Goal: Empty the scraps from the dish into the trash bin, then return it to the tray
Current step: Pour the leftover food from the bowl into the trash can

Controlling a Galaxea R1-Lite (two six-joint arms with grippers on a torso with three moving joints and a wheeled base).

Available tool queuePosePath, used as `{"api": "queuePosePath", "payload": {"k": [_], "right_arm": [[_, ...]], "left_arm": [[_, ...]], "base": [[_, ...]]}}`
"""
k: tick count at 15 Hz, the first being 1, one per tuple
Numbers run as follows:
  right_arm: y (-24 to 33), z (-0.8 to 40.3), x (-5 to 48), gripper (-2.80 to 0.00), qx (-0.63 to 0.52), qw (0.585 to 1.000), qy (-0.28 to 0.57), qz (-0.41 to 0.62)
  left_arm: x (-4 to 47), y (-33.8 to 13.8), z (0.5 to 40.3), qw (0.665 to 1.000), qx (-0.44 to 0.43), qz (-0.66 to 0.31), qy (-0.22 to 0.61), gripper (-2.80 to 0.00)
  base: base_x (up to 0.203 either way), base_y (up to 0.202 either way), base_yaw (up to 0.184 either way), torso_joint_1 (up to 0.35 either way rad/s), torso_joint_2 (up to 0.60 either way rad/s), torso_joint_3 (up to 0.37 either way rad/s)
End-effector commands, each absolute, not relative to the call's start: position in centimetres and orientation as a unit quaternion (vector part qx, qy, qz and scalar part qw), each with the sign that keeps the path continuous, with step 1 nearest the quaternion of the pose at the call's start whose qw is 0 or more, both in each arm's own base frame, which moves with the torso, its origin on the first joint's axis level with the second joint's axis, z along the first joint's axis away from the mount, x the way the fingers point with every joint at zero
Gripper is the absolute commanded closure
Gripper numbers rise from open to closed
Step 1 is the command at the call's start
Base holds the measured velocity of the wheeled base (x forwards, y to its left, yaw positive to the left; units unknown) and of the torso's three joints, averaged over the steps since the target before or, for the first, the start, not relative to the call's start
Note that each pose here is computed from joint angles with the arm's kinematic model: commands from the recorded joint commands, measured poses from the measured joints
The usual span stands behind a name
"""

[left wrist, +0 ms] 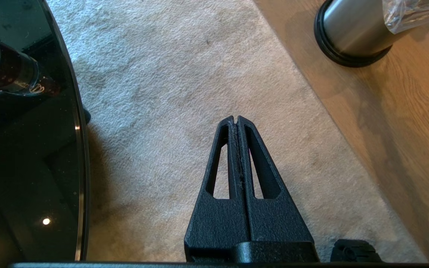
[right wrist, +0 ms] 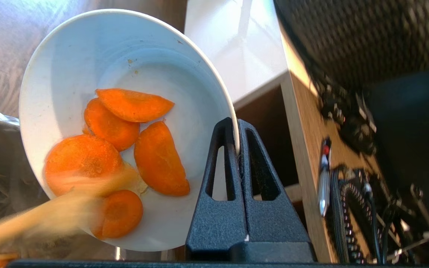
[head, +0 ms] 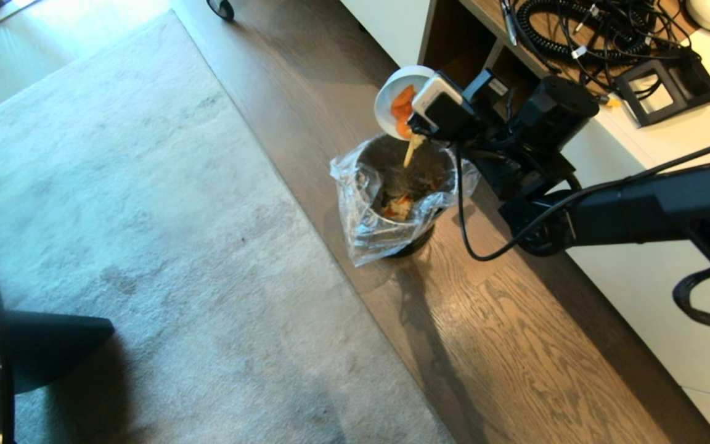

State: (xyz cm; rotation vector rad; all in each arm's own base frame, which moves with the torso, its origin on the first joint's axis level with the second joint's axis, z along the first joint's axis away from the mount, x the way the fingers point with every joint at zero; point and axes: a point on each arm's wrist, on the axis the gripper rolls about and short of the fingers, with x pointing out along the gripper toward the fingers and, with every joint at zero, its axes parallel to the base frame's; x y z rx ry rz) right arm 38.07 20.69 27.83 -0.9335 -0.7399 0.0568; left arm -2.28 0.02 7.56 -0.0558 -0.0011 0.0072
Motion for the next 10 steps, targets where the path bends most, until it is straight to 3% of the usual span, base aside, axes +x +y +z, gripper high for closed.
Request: {"api": "queuePosePath", "payload": {"k": [1,10], "right_arm": [[20.62,27.66,37.81,0.00,-0.442,0.820,-0.364,0.019],[20.80,27.10,37.68,0.00,-0.442,0.765,-0.469,-0.011]], "left_arm": [[-2.28,0.02,7.56,1.000,-0.028,0.004,-0.001,0.00],[-2.28,0.02,7.56,1.000,-0.028,0.004,-0.001,0.00]], "base": [[0.000,0.000,0.000,0.000,0.00,0.000],[0.000,0.000,0.000,0.000,0.00,0.000]]}}
